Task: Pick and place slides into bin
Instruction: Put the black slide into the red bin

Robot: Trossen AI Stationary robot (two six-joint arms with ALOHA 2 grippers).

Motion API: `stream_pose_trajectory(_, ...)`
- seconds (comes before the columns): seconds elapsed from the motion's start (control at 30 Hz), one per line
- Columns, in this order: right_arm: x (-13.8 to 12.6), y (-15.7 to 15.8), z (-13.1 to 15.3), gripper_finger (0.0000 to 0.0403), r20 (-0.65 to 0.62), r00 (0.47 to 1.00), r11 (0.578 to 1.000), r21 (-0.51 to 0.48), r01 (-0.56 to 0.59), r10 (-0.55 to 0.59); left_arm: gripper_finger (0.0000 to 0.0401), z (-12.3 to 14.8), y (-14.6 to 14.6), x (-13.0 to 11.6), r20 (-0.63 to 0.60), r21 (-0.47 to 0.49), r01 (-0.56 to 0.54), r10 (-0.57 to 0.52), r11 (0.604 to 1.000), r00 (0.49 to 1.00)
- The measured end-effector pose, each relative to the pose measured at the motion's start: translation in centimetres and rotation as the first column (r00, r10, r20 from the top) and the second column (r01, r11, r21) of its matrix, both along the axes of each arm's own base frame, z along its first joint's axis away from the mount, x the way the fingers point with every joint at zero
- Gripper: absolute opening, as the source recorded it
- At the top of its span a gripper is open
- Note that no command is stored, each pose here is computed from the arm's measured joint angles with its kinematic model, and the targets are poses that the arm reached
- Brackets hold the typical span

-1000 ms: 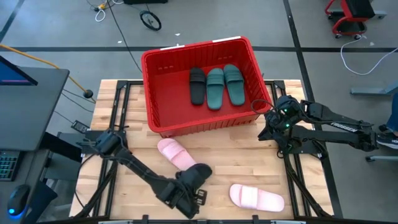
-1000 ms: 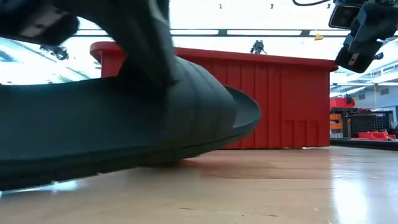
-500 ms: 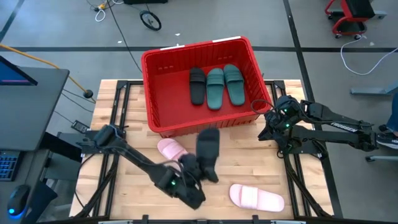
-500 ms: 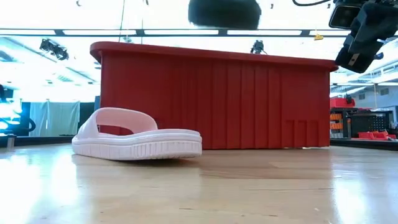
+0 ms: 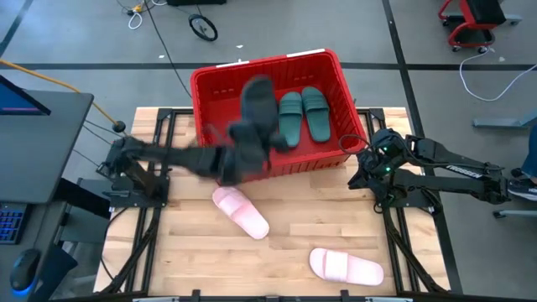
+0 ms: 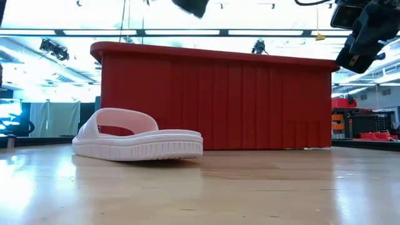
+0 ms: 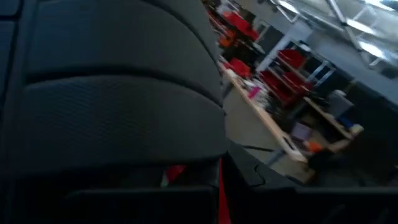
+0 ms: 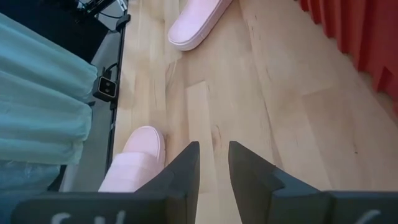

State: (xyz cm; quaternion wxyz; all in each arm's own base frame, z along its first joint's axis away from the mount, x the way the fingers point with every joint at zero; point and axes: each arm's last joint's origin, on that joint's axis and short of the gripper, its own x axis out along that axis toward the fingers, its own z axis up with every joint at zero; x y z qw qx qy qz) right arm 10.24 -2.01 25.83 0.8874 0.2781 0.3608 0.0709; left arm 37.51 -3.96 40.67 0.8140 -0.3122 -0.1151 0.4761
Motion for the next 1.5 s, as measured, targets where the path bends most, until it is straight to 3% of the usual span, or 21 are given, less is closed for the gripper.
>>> stream_pose_trajectory(0.13, 0.0, 0.0, 0.0, 0.0091, 0.004, 1.000, 1.000, -0.012, -0.011, 0.011, 0.0006, 0.4, 7.0, -0.1, -0.036, -0.035, -0.014, 0.012, 0.999, 0.999)
stream_pose_trajectory(0.27, 0.0, 0.0, 0.0, 0.0091, 0.000, 1.000, 1.000, -0.009, -0.010, 0.010, 0.0006, -1.0, 12.9, -0.2, -0.020, -0.158, -0.025, 0.022, 0.987, 1.000)
stream_pose_trajectory(0.47, -0.1, 0.0, -0.1, 0.0091, -0.018, 1.000, 1.000, -0.013, -0.002, 0.002, 0.0006, -5.8, 17.5, -0.2, -0.114, -0.327, -0.144, 0.112, 0.934, 0.987)
stream_pose_trajectory(0.67, -0.1, -0.1, -0.2, 0.0091, -0.029, 0.999, 0.999, -0.043, 0.021, -0.023, 0.0005, -10.9, 20.5, -0.8, -0.172, -0.438, -0.210, 0.148, 0.874, 0.974)
stream_pose_trajectory(0.87, -0.2, -0.1, -0.2, 0.0091, -0.028, 0.999, 0.998, -0.063, 0.018, -0.019, 0.0006, -14.8, 23.2, -3.2, -0.235, -0.514, -0.285, 0.187, 0.809, 0.954)
stream_pose_trajectory(1.03, -0.2, -0.1, -0.2, 0.0091, -0.028, 0.999, 0.998, -0.065, 0.018, -0.020, 0.0009, -17.4, 25.4, -4.6, -0.184, -0.569, -0.230, 0.151, 0.789, 0.971)
stream_pose_trajectory(1.17, -0.1, -0.1, -0.2, 0.0091, -0.027, 0.999, 0.998, -0.068, 0.020, -0.021, 0.0023, -18.7, 26.5, -5.2, -0.072, -0.569, -0.172, 0.160, 0.804, 0.985)
stream_pose_trajectory(1.37, -0.1, -0.2, -0.2, 0.0091, -0.036, 0.997, 0.996, -0.072, 0.059, -0.062, 0.0015, -20.9, 27.0, -6.7, -0.093, -0.641, -0.164, 0.136, 0.750, 0.986)
stream_pose_trajectory(1.5, -0.1, -0.3, -0.2, 0.0091, -0.037, 0.997, 0.995, -0.077, 0.070, -0.073, 0.0040, -21.7, 27.1, -7.4, -0.117, -0.677, -0.194, 0.156, 0.710, 0.981)
